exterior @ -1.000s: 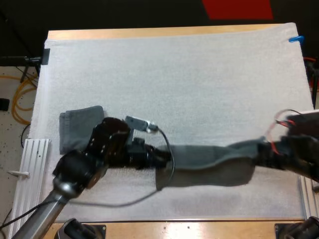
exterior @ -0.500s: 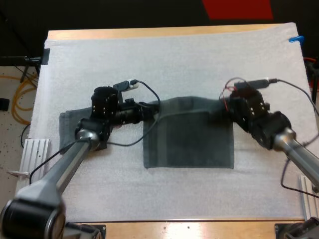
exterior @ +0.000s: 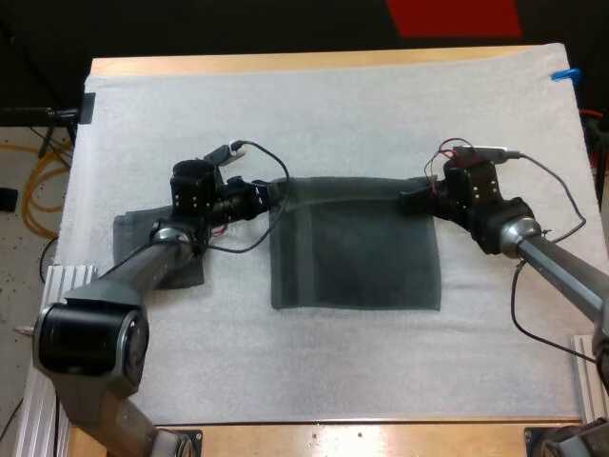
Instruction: Pick towel from pile fold and stack
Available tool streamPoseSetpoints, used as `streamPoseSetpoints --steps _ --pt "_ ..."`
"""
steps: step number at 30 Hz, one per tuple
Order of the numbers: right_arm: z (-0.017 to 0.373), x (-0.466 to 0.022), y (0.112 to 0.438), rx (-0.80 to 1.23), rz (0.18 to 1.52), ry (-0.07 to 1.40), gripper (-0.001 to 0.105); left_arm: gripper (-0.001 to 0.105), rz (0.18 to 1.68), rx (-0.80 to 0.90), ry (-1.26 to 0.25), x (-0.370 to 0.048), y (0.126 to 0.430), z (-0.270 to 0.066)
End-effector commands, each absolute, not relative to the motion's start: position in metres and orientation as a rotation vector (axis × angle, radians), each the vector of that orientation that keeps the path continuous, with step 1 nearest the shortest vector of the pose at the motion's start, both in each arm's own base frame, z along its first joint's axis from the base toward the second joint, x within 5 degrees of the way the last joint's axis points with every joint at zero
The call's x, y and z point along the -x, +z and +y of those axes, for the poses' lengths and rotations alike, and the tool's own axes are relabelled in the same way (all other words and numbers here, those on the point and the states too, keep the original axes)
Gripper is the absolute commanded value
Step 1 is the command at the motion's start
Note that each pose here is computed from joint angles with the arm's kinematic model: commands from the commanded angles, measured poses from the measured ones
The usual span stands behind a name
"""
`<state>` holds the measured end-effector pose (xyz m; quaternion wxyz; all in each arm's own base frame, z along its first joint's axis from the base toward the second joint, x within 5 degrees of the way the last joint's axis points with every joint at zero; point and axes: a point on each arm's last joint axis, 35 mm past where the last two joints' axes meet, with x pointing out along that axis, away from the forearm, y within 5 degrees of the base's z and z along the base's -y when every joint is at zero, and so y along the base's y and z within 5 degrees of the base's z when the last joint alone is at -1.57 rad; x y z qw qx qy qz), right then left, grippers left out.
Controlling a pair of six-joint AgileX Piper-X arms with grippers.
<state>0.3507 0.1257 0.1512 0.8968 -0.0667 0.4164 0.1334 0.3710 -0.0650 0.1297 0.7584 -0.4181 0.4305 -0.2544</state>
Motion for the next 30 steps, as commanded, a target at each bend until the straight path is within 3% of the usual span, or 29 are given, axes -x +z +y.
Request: streamPoseSetpoints --steps 1,4,6,10,13,21,25,30 --pt "0.124 -0.355 0.155 0.122 0.847 0.262 0.0 0.002 0.905 0.91 -0.563 -0.377 0.135 -0.063" --pt "0.125 -0.358 0.155 0.102 0.847 0.264 0.001 0.011 0.898 0.908 -0.566 -0.382 0.136 -0.063" --pt "0.127 -0.36 0.158 0.087 0.839 0.293 0.009 0.019 0.891 0.907 -0.57 -0.383 0.138 -0.063" --pt "0.133 -0.372 0.176 0.062 0.788 0.34 0.05 0.047 0.866 0.905 -0.589 -0.389 0.145 -0.064" --pt "0.137 -0.383 0.193 0.05 0.743 0.357 0.071 0.058 0.827 0.899 -0.649 -0.4 0.163 -0.066" --pt "0.143 -0.4 0.264 0.135 0.687 0.393 0.071 0.058 0.621 0.806 -0.767 -0.405 0.245 -0.067" --pt "0.14 -0.39 0.3 0.203 0.689 0.418 0.069 0.058 0.531 0.707 -0.808 -0.382 0.294 -0.065" --pt "0.13 -0.364 0.334 0.216 0.715 0.421 0.065 0.058 0.523 0.567 -0.804 -0.344 0.333 -0.06"
